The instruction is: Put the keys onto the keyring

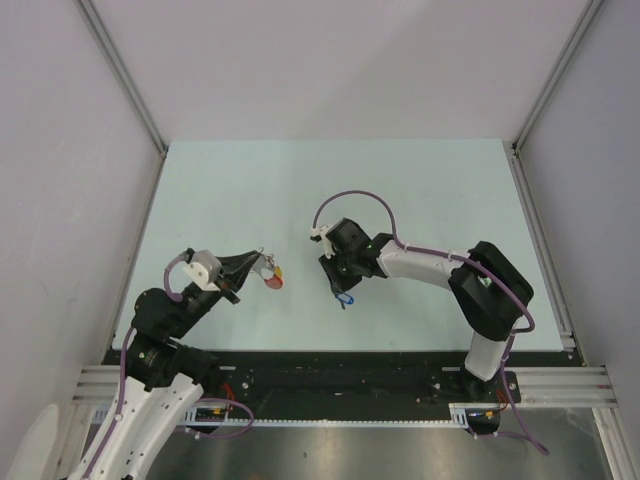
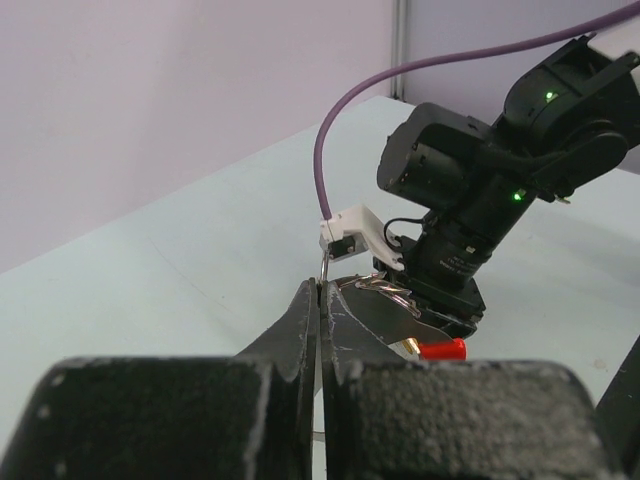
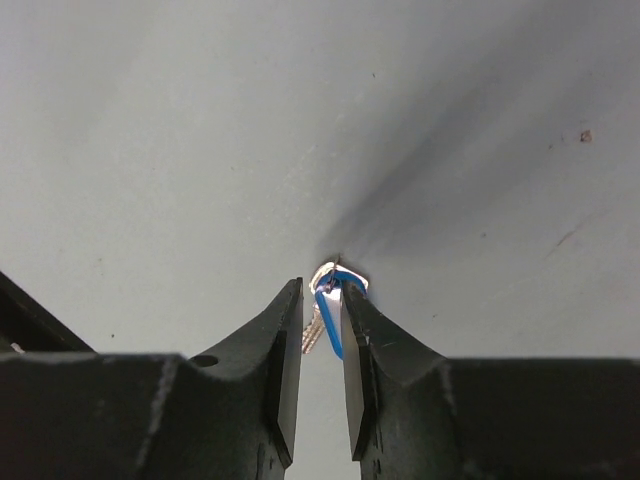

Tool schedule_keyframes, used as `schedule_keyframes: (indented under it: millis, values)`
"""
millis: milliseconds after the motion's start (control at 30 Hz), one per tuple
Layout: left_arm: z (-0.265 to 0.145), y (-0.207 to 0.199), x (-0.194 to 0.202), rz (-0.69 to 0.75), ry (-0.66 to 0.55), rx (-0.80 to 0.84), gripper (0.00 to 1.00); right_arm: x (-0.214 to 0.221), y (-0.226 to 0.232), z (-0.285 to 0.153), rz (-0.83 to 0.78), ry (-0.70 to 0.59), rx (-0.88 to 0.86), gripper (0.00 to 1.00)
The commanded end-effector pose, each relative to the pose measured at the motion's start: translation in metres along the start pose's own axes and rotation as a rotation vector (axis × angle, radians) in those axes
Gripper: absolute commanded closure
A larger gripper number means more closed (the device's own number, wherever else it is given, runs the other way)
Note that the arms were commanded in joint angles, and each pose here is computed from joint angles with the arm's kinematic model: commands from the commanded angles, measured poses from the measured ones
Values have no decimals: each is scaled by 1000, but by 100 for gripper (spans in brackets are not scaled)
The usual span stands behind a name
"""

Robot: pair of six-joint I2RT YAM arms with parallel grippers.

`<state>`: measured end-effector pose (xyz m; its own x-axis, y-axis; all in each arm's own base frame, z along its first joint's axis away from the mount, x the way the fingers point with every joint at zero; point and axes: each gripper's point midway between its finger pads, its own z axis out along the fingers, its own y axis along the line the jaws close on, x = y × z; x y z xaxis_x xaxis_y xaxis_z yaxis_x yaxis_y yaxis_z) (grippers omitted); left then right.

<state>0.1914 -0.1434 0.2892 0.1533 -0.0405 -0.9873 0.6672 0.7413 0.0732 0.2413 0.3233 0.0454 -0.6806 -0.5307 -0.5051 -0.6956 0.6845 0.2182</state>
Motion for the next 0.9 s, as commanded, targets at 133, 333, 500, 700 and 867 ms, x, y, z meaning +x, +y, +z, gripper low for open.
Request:
schedule_keyframes:
  millis: [133, 333, 500, 700, 867]
  values:
    - [-1, 6, -16, 3, -55, -36, 100, -4, -4, 11, 65, -2, 80, 76]
    - [-1, 6, -16, 3, -55, -33, 99, 0, -5, 14, 59, 9, 91, 78]
    - [-1, 5, -16, 3, -55, -30, 99, 2, -7, 16, 55, 16, 104, 82]
    - [-1, 6, -16, 3, -53, -32, 99, 5, -8, 16, 48, 26, 116, 93]
    - [0, 5, -14, 2, -49, -27, 100, -3, -7, 8, 18, -5, 116, 100]
